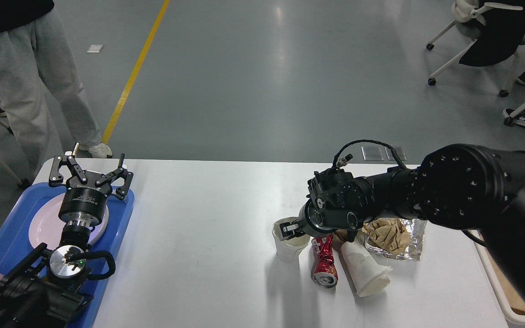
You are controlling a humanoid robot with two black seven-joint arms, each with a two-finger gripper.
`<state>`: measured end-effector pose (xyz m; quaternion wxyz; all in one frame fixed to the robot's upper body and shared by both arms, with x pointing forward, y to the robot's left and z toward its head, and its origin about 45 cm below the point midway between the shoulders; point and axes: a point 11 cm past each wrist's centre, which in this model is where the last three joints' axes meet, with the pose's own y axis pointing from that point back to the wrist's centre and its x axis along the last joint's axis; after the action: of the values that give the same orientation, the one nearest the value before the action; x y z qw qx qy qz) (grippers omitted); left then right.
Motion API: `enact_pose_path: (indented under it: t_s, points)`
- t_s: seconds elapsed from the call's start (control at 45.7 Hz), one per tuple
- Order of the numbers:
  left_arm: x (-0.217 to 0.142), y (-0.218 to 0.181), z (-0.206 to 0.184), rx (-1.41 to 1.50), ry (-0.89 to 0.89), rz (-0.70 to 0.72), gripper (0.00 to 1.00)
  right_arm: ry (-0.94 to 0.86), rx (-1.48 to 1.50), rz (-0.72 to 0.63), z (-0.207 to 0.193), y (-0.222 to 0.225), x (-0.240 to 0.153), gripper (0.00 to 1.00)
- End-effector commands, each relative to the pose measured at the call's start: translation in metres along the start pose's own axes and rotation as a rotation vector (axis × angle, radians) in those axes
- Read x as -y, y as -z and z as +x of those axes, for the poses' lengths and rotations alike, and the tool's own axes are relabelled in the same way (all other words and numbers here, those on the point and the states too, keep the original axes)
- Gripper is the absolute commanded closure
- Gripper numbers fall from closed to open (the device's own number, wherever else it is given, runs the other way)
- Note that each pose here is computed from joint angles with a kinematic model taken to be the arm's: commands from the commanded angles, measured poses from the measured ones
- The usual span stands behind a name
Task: Tidy desktop
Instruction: 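Grasp the white paper cup with the right gripper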
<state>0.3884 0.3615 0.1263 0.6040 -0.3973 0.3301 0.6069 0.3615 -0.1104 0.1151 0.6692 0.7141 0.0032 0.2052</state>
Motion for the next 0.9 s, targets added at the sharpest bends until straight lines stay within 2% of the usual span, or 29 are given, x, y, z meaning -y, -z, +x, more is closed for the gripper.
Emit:
enact_pose_path:
  t_s: [0.0, 0.153, 0.197, 0.701, 0.876]
  points:
    - [0.000, -0.001, 0.000, 0.001, 0.000, -0.001, 0.04, 0.009, -0.005, 0.004, -0.003, 0.003, 0.001, 0.60]
    - [0.000, -0.001, 0.000, 0.001, 0.000, -0.001, 0.04, 0.015, -0.004, 0.010, -0.005, 0.005, 0.001, 0.93]
    - [0.000, 0.000, 0.000, 0.000, 0.000, 0.000, 0.04, 0.013, -0.005, 0.011, -0.005, 0.006, 0.001, 0.98]
    - [0.000, 0.000, 0.000, 0.000, 0.000, 0.000, 0.04, 0.025, 0.010, 0.019, -0.007, 0.008, 0.002, 1.00]
    - [0.000, 0.000, 0.000, 0.000, 0.000, 0.000, 0.04, 0.033, 0.053, 0.025, 0.005, 0.004, -0.020, 1.00]
